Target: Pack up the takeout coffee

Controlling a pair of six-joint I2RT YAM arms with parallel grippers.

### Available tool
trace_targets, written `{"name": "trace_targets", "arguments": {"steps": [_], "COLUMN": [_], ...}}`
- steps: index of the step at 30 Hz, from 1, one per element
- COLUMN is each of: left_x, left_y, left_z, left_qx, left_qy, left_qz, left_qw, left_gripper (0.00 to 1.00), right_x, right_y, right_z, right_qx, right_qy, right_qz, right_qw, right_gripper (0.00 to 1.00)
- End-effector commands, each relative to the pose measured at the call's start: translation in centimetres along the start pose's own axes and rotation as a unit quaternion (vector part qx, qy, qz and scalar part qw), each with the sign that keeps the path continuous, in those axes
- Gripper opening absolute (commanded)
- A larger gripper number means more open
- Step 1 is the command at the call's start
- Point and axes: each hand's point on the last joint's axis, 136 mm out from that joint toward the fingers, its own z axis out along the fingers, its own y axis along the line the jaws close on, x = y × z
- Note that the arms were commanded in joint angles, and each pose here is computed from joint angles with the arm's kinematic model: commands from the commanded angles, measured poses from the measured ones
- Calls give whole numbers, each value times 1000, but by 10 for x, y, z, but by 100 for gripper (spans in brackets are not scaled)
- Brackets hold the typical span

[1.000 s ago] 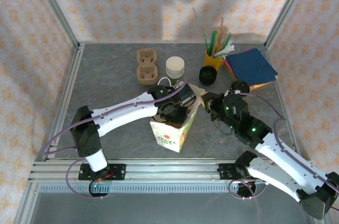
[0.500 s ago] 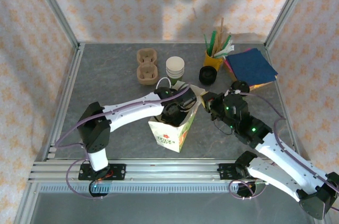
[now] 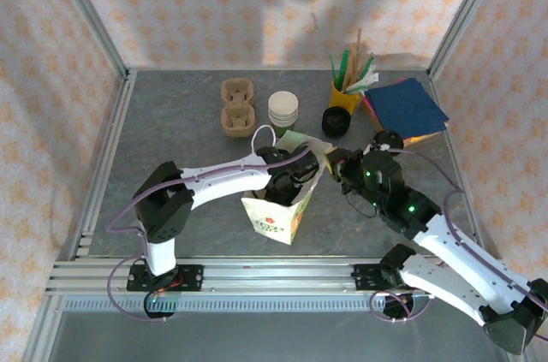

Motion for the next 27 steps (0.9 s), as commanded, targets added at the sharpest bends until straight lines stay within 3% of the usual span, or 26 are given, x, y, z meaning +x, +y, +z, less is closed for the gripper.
{"name": "trace_targets", "arguments": {"steps": [1, 9, 27], "left_x": [4, 8, 9], "left_y": [2, 12, 17], "left_z": [18, 40, 51], "left_qx": [2, -17, -17], "left_qy": [19, 42, 46], "left_qz": [1, -1, -10], "left_qw": [1000, 999, 999], "left_gripper": [6, 5, 5], "right_x": [-5, -5, -4], "right_y": [30, 44, 62], "right_z": [-8, -14, -25], "right_qx": [-41, -53, -69], "right_qy": [-13, -11, -8], "right_qz": [-4, -8, -15], "right_qw": [999, 998, 997], "right_gripper": [0, 0, 0]}}
